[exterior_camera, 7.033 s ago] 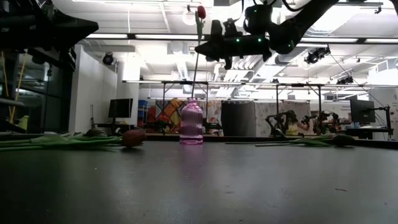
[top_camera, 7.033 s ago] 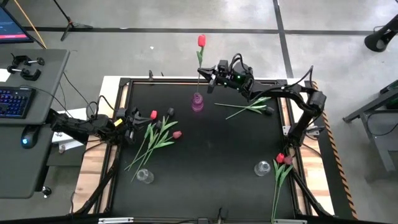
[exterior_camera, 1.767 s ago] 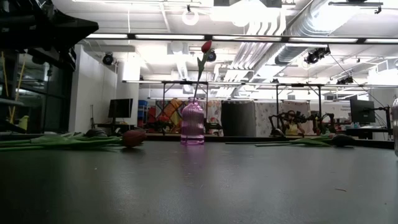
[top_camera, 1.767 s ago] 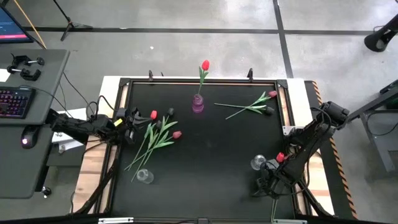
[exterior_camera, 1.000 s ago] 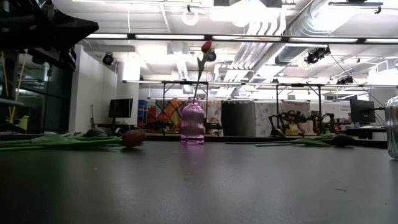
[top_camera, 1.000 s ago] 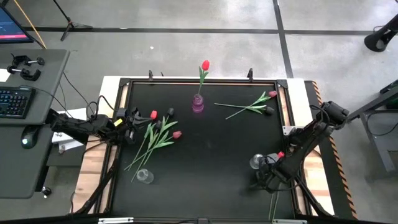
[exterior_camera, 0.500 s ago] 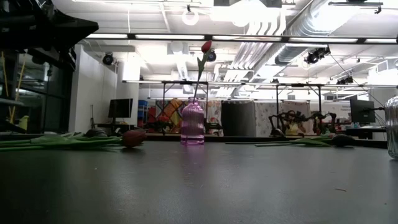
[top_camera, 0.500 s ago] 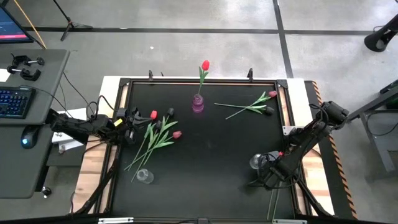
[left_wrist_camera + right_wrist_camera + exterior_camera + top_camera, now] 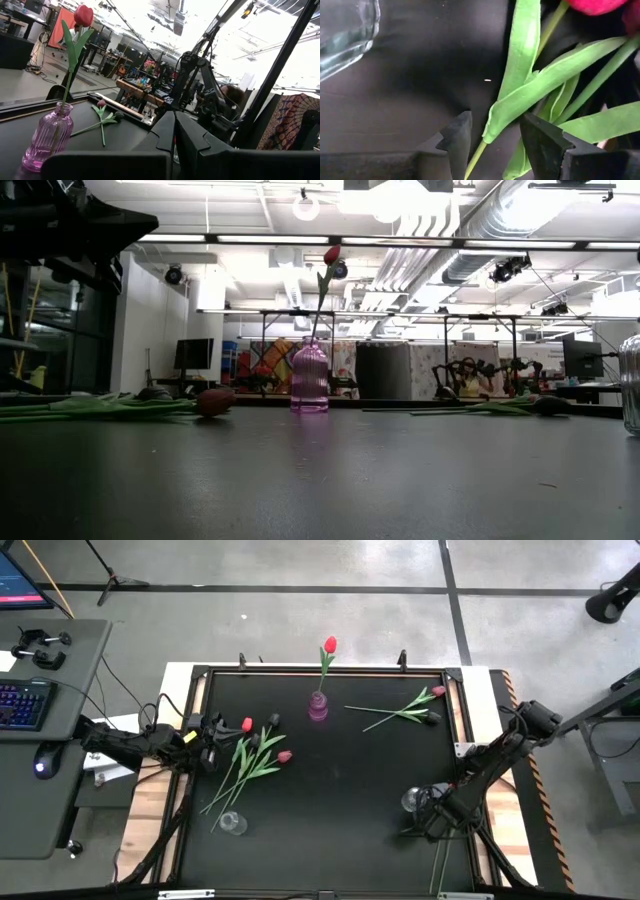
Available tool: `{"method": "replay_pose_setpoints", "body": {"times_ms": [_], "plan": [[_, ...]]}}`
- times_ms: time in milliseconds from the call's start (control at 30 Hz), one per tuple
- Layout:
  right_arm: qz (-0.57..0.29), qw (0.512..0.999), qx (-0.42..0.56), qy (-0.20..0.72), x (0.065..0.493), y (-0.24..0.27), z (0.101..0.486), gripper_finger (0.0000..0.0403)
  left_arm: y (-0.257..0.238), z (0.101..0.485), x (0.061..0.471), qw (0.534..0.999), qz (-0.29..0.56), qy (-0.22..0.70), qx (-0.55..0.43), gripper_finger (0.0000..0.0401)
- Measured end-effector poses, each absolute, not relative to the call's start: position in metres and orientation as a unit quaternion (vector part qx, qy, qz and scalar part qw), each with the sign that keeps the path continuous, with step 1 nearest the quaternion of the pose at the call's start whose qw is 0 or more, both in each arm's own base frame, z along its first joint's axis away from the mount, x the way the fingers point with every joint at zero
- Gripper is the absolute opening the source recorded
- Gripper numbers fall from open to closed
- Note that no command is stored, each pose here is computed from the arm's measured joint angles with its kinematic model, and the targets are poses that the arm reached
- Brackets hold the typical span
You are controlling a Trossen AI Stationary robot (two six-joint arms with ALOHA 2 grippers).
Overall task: Sort flowers into vase by color
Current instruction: Put the right pink tulip into the violet vase
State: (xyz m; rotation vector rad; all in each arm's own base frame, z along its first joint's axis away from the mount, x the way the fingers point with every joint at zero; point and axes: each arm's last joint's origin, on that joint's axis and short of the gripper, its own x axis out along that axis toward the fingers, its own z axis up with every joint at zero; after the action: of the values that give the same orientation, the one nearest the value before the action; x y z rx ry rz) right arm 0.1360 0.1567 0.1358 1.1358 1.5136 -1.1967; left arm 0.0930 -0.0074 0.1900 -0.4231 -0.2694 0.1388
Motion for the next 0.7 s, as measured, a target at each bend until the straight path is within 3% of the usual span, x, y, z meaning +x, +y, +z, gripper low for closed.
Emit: {"method": "replay_pose_setpoints", "body": {"times_ms": [233,467,700], "plan": [[-0.489,0.44,0.452,0.602,0.137,0.152,0.134,0.0138,-0.007,0.19,0.093,0.966,0.069,-0.133,-0.209,0.0001],[-0.487,0.45,0.451,0.597,0.139,0.153,0.136,0.0015,-0.007,0.19,0.093,0.966,0.069,-0.134,-0.209,0.0001],[-0.488,0.465,0.423,0.606,0.146,0.16,0.16,0.0004,-0.007,0.19,0.093,0.966,0.069,-0.133,-0.209,0.0001]]}}
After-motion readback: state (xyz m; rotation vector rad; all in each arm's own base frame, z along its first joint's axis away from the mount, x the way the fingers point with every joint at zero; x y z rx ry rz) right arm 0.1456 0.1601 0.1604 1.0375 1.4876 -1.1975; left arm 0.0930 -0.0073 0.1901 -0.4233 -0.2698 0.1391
